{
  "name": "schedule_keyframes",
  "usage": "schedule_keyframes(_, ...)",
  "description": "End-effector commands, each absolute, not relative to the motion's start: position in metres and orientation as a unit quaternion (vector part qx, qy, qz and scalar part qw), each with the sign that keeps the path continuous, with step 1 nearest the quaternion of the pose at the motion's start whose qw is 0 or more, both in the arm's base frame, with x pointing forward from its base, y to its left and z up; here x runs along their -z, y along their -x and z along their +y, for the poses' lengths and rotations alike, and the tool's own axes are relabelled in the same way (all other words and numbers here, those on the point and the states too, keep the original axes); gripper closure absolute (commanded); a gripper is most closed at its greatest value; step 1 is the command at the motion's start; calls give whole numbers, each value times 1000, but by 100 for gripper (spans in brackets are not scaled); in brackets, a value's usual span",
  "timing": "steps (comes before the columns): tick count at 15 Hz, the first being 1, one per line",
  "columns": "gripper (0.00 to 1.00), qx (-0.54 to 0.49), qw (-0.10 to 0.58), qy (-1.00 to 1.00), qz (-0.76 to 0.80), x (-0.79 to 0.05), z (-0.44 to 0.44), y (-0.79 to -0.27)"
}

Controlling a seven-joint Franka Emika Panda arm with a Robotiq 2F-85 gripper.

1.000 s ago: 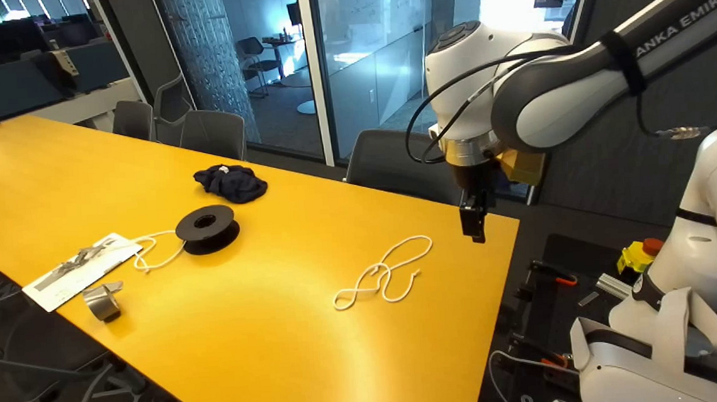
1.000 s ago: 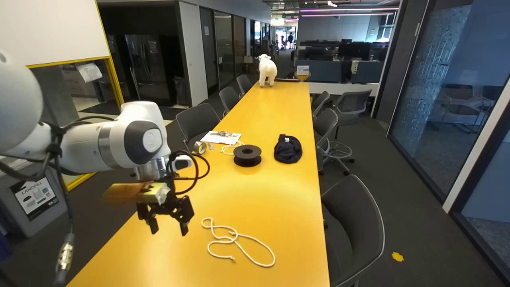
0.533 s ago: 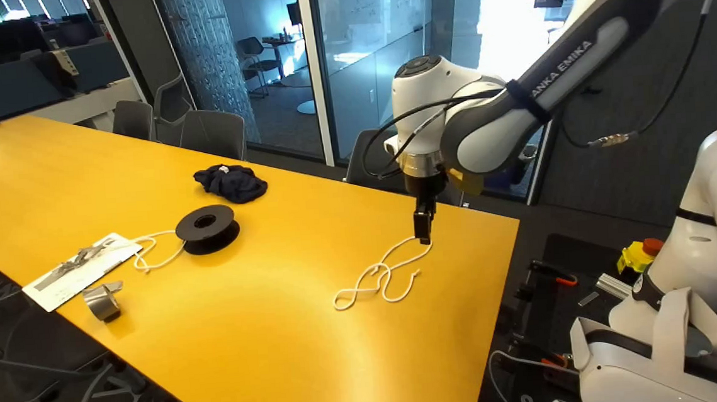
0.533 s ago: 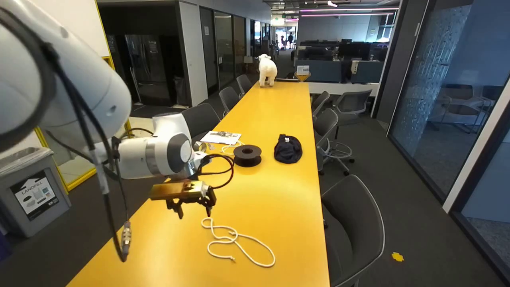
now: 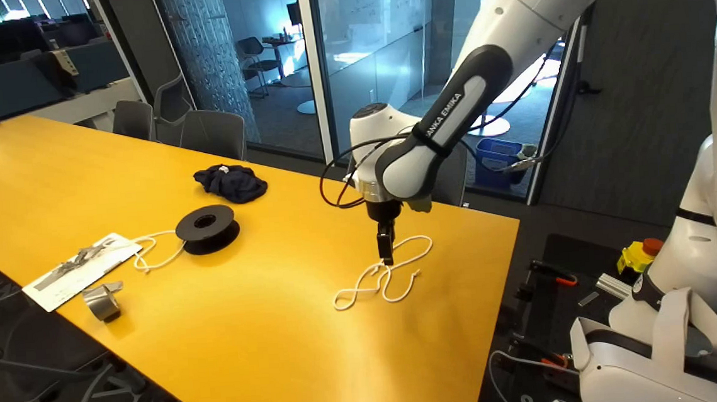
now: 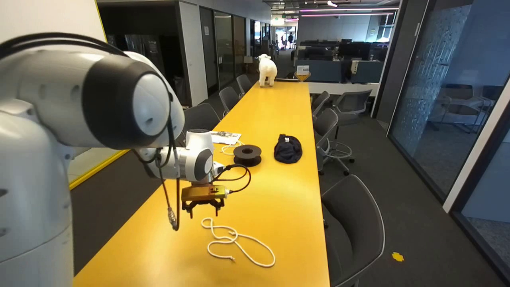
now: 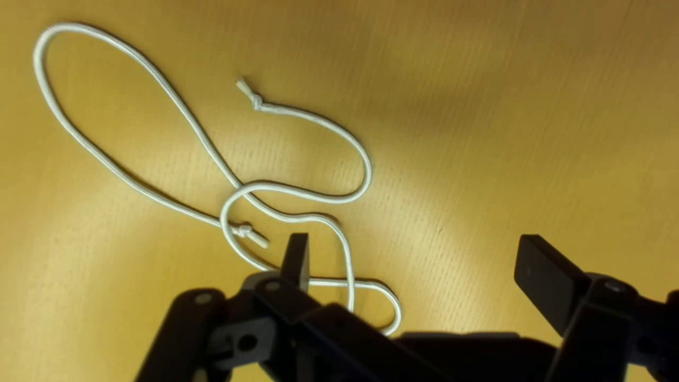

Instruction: Move the middle of the rope to the right

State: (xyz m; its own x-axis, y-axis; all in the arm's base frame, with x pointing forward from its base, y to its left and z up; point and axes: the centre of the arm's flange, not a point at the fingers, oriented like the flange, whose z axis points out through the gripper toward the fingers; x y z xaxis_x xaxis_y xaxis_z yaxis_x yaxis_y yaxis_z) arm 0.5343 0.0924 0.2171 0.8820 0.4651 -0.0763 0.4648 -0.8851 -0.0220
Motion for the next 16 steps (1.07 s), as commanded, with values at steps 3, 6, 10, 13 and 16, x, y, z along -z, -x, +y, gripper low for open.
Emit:
schedule_keyframes(3,0,-38,40,959,-277,-169,122,-578)
schedule_keyframes(6,0,-33,44,958,-282,-145,133,-578)
schedule_keyframes(10,0,-23,20,959,-280,-110,144,-589)
schedule_keyframes(13,0,-11,-9,958,-288,-93,149,-600)
schedule_keyframes(16,0,-5,-21,956,-291,-83,152,-616)
